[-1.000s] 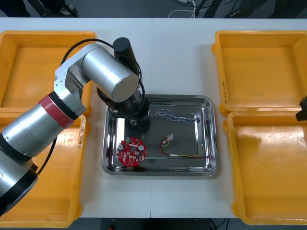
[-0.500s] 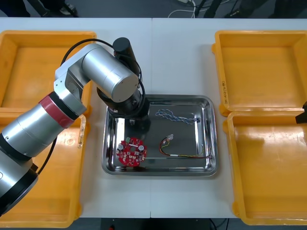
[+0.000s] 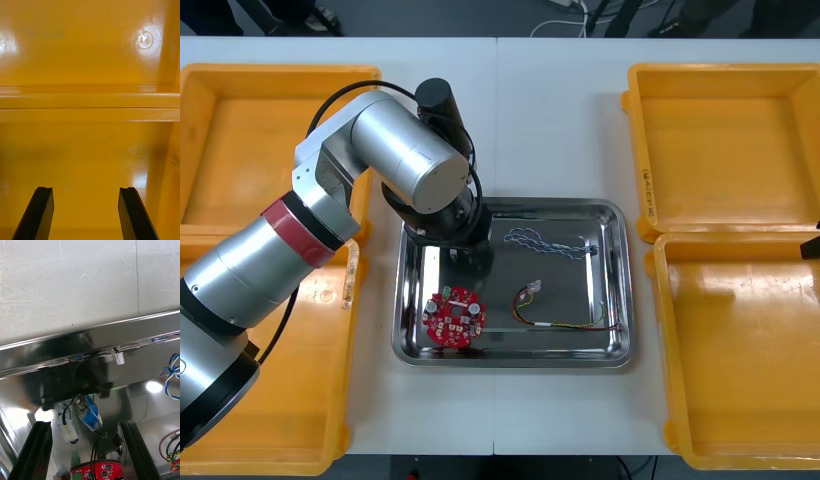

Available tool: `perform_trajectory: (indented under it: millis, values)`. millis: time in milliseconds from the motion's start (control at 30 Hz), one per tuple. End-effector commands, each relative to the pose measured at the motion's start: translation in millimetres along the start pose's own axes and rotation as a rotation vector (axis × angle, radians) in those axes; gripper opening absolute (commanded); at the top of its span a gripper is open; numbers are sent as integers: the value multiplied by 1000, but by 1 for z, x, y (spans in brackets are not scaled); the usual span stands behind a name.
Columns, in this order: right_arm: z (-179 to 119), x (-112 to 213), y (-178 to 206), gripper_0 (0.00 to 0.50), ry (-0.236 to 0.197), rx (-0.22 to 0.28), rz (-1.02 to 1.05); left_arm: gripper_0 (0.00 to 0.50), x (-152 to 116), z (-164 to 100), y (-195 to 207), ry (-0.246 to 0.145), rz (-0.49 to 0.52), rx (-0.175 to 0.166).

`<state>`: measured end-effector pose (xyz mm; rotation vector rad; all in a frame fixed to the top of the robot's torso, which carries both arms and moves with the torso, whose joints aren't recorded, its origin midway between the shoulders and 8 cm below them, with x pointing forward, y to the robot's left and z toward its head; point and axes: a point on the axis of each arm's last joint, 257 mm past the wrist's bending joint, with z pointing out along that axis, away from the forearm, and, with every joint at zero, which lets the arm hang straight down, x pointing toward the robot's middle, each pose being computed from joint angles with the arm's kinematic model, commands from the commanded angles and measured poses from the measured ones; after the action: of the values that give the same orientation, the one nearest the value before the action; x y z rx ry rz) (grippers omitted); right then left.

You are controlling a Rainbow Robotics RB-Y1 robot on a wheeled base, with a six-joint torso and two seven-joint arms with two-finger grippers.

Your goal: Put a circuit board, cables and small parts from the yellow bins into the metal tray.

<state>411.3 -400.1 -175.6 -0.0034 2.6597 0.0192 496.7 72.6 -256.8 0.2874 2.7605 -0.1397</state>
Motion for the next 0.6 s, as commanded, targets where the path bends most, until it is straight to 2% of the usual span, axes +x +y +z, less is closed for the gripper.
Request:
perform_trajectory:
  millis: [33, 233, 333, 600]
  values:
    - [-22, -18, -16, 500, -72, 41, 30, 500, -21, -19, -24, -58, -31, 16]
    - [-21, -16, -21, 500, -62, 50, 42, 500, -23, -34, -23, -60, -31, 16]
    - [-17, -11, -25, 500, -36, 47, 59, 500, -22, -47, -18, -53, -27, 5]
    - [-20, -8, -30, 500, -26, 61, 69, 500, -22, -78, -7, -68, -6, -19]
